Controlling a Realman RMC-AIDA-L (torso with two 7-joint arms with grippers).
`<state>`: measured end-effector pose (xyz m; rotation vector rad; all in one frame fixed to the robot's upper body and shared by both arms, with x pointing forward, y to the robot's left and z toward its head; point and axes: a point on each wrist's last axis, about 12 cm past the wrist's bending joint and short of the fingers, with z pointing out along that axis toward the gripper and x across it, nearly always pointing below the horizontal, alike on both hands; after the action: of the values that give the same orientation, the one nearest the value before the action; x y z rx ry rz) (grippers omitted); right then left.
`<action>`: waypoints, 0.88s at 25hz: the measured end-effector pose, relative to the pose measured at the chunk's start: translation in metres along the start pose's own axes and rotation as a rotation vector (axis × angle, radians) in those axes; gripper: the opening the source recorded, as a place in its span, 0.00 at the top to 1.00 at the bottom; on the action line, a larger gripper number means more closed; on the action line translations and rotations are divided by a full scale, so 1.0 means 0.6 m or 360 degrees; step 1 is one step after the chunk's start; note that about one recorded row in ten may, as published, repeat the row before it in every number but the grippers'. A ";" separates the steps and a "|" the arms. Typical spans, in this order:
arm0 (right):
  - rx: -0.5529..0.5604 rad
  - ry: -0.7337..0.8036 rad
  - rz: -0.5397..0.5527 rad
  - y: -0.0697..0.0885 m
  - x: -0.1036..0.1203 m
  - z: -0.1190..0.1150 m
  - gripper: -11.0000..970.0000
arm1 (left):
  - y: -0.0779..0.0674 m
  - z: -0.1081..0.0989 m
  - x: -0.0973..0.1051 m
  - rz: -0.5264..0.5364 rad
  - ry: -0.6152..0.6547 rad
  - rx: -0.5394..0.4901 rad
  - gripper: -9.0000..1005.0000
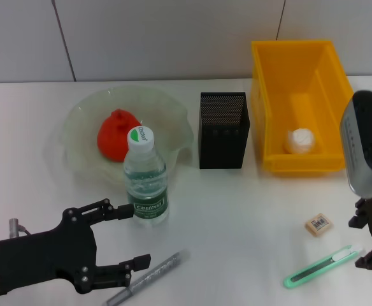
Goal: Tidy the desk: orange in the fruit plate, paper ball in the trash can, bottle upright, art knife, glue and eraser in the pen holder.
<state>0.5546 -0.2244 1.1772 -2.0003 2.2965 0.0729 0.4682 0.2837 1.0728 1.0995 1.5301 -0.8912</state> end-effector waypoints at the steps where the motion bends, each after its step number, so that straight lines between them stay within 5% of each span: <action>1: 0.0001 0.0019 -0.0026 0.000 0.000 0.003 0.28 | 0.000 0.000 0.000 -0.0001 -0.0003 0.0000 0.17; 22: 0.0002 0.0061 -0.0257 0.000 -0.014 0.035 0.28 | 0.000 0.003 0.000 -0.0021 -0.0025 0.0006 0.17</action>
<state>0.5565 -0.2138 1.1575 -2.1965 2.1459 0.0208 0.4689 0.2823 1.0723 1.0838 1.5247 -0.9102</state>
